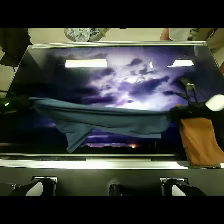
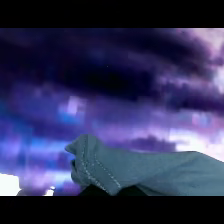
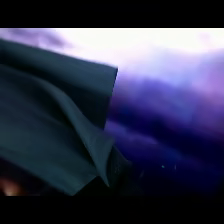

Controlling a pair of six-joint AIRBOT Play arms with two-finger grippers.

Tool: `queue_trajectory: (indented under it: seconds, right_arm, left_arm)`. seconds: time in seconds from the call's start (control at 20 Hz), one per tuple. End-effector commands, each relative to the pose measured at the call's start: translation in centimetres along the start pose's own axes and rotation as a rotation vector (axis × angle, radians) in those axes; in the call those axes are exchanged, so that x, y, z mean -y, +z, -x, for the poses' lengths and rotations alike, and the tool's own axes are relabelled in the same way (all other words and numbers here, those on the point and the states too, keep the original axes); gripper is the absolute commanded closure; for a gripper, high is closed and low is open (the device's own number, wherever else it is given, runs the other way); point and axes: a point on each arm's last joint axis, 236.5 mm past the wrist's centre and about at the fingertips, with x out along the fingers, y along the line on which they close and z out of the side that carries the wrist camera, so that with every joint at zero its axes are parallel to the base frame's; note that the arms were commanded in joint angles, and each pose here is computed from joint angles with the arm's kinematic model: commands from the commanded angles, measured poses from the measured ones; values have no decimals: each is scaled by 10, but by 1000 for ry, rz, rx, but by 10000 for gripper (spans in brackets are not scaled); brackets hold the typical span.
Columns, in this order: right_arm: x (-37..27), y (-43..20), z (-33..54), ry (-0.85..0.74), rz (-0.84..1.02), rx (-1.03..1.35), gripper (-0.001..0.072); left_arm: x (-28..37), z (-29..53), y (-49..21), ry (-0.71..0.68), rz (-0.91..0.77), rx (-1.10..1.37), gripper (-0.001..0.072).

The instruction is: Fold the shirts.

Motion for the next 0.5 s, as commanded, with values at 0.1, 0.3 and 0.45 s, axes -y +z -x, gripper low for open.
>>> queue_trajectory:
  seconds: [0.1,0.3,0.45]
  right_arm:
    - [24,79,-121,210,-284,187,669]
    - [18,78,-134,274,-338,173,614]
    - [-2,73,-105,348,-275,141,132]
  left_arm:
    - [-9,-149,30,-165,113,-130,681]
    - [-1,-181,14,-246,198,-237,512]
    - [1,-163,1,-279,189,-321,160]
